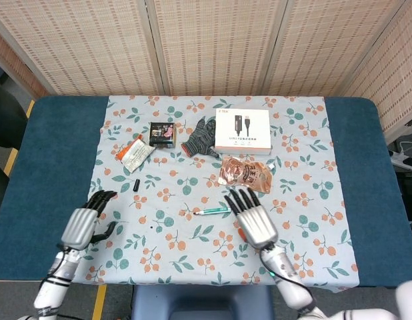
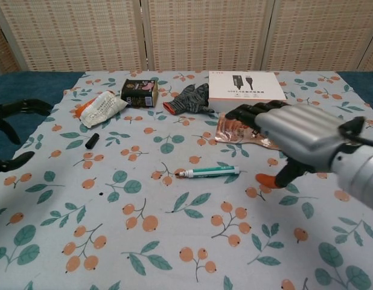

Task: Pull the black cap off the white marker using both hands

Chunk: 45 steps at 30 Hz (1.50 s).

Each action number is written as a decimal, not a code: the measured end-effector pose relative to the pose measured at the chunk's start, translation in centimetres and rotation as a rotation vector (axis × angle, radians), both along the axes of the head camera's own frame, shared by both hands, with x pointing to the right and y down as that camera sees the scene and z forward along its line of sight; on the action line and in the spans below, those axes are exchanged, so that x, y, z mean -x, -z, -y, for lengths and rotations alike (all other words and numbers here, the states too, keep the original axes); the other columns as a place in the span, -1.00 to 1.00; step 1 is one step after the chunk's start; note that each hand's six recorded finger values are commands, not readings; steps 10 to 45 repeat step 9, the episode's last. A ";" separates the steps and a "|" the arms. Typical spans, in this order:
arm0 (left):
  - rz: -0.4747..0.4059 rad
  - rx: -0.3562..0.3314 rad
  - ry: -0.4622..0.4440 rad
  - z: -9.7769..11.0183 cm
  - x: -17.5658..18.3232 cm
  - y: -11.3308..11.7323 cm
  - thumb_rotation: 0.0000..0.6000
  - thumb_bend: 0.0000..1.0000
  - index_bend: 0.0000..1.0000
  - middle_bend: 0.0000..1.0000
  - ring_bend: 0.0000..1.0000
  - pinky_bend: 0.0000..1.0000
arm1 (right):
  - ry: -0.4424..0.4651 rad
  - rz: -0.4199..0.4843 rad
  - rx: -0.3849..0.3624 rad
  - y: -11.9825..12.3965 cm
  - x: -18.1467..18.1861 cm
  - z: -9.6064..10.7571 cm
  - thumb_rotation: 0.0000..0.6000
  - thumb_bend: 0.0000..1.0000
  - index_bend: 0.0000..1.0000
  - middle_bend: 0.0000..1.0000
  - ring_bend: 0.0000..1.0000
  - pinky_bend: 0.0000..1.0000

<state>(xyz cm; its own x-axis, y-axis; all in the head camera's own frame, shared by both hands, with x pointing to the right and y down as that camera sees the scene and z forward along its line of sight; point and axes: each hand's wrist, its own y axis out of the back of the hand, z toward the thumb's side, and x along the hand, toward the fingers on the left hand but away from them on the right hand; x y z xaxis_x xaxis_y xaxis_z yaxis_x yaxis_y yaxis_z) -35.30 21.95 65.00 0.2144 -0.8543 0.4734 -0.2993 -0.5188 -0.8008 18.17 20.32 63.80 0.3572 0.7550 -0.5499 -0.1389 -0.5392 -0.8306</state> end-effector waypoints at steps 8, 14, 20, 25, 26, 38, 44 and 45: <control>0.196 -0.098 0.019 -1.9 8.6 3.5 1.00 -0.24 -1.00 -1.00 -1.00 -0.97 | -0.247 -0.124 -0.202 8.2 -16.1 -3.2 1.00 -0.64 -1.00 -1.00 -1.00 -1.00; 0.204 -0.087 0.014 -2.1 9.0 3.6 1.00 -0.25 -1.00 -1.00 -1.00 -0.97 | -0.275 -0.127 -0.209 8.6 -17.4 -3.7 1.00 -0.64 -1.00 -1.00 -1.00 -1.00; 0.204 -0.087 0.014 -2.1 9.0 3.6 1.00 -0.25 -1.00 -1.00 -1.00 -0.97 | -0.275 -0.127 -0.209 8.6 -17.4 -3.7 1.00 -0.64 -1.00 -1.00 -1.00 -1.00; 0.204 -0.087 0.014 -2.1 9.0 3.6 1.00 -0.25 -1.00 -1.00 -1.00 -0.97 | -0.275 -0.127 -0.209 8.6 -17.4 -3.7 1.00 -0.64 -1.00 -1.00 -1.00 -1.00; 0.204 -0.087 0.014 -2.1 9.0 3.6 1.00 -0.25 -1.00 -1.00 -1.00 -0.97 | -0.275 -0.127 -0.209 8.6 -17.4 -3.7 1.00 -0.64 -1.00 -1.00 -1.00 -1.00; 0.204 -0.087 0.014 -2.1 9.0 3.6 1.00 -0.25 -1.00 -1.00 -1.00 -0.97 | -0.275 -0.127 -0.209 8.6 -17.4 -3.7 1.00 -0.64 -1.00 -1.00 -1.00 -1.00; 0.204 -0.087 0.014 -2.1 9.0 3.6 1.00 -0.25 -1.00 -1.00 -1.00 -0.97 | -0.275 -0.127 -0.209 8.6 -17.4 -3.7 1.00 -0.64 -1.00 -1.00 -1.00 -1.00; 0.204 -0.087 0.014 -2.1 9.0 3.6 1.00 -0.25 -1.00 -1.00 -1.00 -0.97 | -0.275 -0.127 -0.209 8.6 -17.4 -3.7 1.00 -0.64 -1.00 -1.00 -1.00 -1.00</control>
